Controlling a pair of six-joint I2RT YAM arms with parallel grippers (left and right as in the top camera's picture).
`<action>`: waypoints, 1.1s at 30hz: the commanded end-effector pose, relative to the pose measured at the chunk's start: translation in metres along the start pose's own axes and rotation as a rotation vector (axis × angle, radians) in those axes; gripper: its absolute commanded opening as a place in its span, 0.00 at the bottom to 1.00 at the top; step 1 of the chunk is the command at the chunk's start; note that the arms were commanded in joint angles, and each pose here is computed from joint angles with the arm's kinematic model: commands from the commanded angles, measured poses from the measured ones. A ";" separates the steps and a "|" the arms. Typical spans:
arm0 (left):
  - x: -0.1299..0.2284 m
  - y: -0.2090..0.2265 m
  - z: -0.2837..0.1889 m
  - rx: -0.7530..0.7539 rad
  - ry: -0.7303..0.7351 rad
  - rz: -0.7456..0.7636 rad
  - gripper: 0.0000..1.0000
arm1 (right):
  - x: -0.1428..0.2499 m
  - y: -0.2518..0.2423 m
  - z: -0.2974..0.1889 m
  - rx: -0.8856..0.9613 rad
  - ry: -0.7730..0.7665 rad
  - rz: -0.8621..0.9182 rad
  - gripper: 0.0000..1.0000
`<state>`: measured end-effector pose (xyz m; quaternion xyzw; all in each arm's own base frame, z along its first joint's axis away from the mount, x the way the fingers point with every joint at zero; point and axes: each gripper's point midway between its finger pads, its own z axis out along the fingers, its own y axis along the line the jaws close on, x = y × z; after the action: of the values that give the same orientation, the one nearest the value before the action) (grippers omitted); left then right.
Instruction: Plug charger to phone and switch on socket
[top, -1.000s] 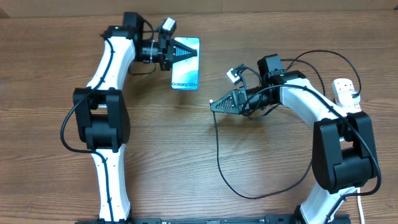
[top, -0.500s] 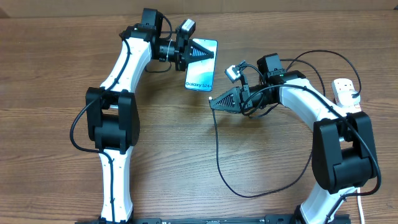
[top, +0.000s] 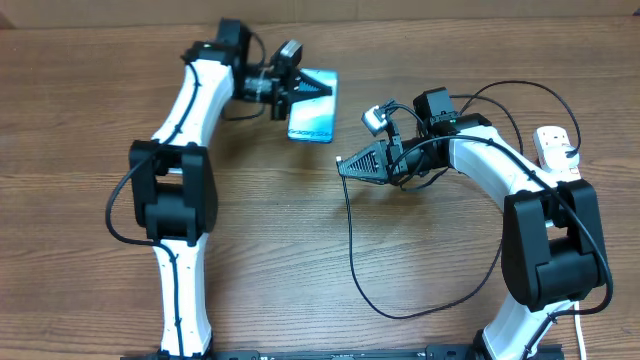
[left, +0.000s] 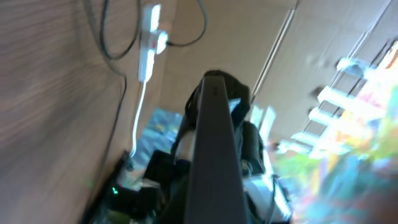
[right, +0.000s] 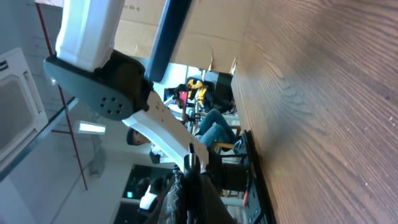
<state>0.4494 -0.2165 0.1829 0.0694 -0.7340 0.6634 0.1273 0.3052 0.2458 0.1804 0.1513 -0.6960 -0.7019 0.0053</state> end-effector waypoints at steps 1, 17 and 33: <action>0.018 -0.034 -0.039 0.098 -0.063 0.262 0.04 | 0.000 0.012 0.001 -0.006 0.002 -0.015 0.04; 0.033 -0.037 -0.034 0.104 -0.054 0.288 0.04 | 0.004 0.007 0.001 0.023 0.004 0.030 0.04; -0.018 -0.014 0.002 -0.128 -0.089 0.160 0.04 | 0.004 0.005 0.001 0.040 0.005 0.029 0.04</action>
<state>0.4728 -0.2077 0.1678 -0.0063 -0.7751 0.6315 0.0174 0.3015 0.2447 0.1722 0.1301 -0.7158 -0.6856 0.0260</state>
